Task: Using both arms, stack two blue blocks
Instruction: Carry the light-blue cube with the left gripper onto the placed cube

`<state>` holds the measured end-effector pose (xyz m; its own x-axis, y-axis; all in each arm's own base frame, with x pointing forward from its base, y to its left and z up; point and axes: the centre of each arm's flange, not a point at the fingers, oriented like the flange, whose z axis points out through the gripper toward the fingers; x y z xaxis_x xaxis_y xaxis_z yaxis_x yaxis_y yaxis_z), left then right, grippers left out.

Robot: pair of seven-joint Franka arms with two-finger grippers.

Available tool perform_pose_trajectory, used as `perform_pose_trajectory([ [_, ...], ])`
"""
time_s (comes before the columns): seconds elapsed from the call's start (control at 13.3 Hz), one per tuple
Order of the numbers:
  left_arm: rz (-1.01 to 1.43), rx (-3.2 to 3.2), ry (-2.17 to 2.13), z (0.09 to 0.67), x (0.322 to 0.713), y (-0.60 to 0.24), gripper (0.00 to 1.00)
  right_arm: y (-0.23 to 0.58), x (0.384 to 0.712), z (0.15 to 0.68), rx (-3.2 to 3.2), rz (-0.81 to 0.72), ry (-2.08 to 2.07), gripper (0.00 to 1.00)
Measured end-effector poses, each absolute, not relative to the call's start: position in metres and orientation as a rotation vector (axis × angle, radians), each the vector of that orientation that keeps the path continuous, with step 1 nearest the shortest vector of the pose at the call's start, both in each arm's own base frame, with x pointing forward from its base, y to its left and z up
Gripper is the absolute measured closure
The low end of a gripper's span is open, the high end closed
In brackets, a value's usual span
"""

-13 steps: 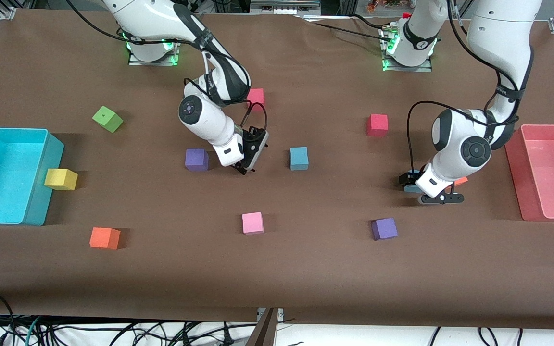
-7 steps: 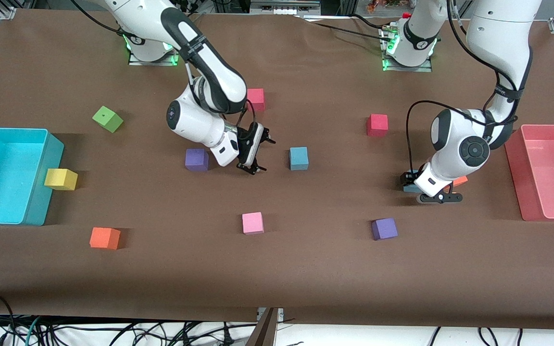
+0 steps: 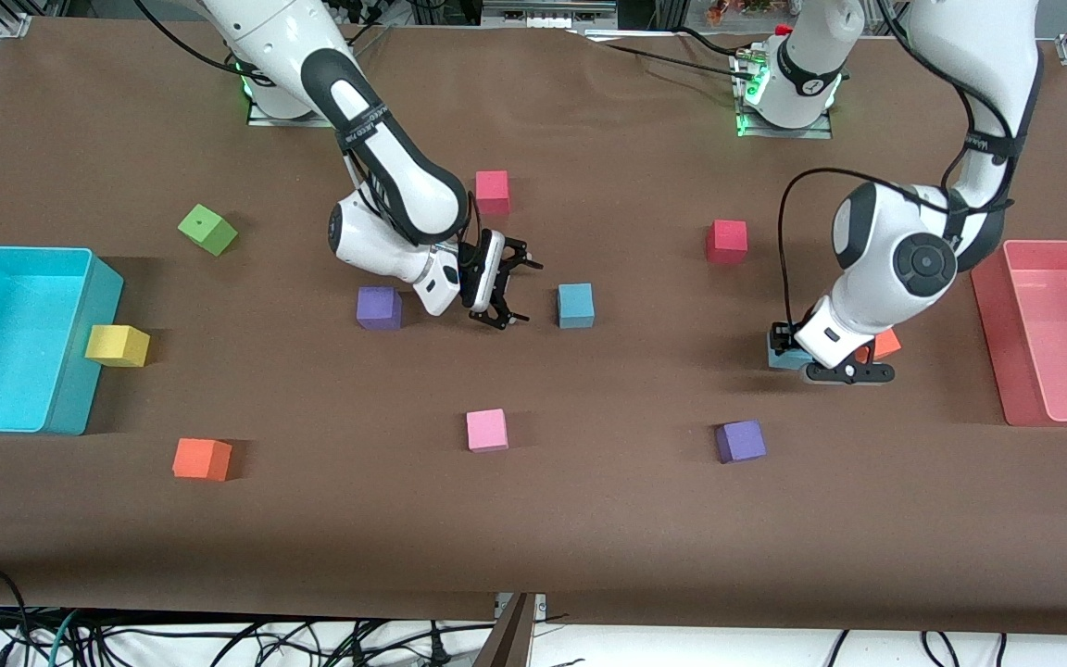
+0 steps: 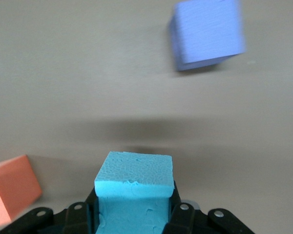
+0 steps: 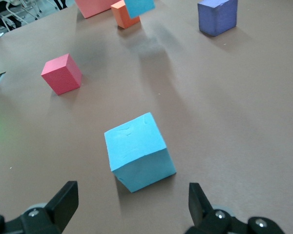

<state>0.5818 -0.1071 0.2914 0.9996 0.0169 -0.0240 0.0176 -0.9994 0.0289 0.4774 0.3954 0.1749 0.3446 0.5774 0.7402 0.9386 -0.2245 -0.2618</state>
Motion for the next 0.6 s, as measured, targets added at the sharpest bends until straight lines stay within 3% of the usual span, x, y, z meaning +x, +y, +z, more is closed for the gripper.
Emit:
perform_pose_trajectory([
  [0.3,-0.067,3.088,0.127,0.358,0.568,-0.206,0.47,0.4,0.466,0.154,-1.861,-0.662,-1.327,0.0],
  [0.6,-0.106,3.072,0.271,0.355,0.525,-0.332,0.47,0.406,0.457,0.142,-1.849,-0.644,-1.332,0.0],
])
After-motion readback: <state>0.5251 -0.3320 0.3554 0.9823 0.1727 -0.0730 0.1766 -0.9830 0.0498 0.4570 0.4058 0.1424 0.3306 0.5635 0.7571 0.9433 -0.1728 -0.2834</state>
